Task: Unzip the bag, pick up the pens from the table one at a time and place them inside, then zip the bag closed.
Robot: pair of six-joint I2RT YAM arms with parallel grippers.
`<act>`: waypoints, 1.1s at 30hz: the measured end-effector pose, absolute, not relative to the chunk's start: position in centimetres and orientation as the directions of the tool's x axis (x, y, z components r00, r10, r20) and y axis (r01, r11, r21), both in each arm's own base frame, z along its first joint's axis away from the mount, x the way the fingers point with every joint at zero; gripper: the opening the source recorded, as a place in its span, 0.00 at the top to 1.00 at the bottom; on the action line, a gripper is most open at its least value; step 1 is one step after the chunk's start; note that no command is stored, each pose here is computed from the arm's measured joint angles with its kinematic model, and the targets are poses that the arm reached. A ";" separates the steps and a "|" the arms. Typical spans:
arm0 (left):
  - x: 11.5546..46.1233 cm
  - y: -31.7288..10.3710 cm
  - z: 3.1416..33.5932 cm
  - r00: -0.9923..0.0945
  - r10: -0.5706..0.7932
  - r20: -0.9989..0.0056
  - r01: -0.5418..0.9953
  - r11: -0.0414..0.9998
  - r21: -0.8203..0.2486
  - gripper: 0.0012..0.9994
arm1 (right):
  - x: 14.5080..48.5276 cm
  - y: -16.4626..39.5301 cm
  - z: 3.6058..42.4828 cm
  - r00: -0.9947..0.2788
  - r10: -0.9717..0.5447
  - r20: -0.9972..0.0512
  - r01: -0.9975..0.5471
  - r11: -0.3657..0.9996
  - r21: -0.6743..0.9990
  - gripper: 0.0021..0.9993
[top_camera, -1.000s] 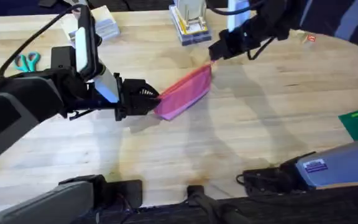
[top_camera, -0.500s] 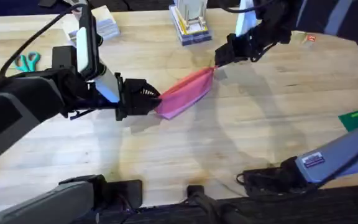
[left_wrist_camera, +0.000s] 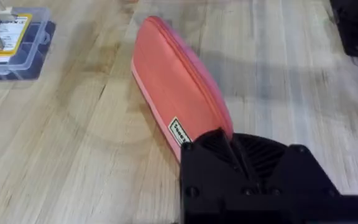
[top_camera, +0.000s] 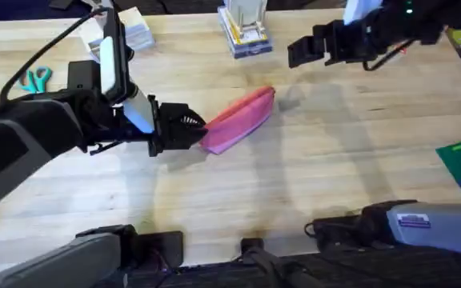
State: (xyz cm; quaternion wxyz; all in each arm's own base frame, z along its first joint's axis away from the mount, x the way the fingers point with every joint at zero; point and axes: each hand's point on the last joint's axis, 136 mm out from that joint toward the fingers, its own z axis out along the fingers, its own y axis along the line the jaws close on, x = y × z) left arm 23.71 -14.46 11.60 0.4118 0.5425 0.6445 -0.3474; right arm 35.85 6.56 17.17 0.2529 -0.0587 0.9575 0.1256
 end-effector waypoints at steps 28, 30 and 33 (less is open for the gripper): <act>23.5 -14.7 12.2 -0.076 0.379 -0.922 0.987 0.162 -0.014 0.01 | 29.1 9.6 22.3 -0.787 -0.246 -0.566 -0.394 0.906 0.154 0.00; 23.4 -14.7 12.1 -0.080 0.379 -0.922 0.987 0.162 -0.019 0.01 | 29.1 9.6 22.3 -0.787 -0.246 -0.565 -0.394 0.906 0.154 0.00; 23.5 -14.6 12.1 -0.083 0.378 -0.922 0.985 0.169 -0.019 0.00 | 29.1 9.6 22.3 -0.789 -0.247 -0.563 -0.393 0.906 0.154 0.00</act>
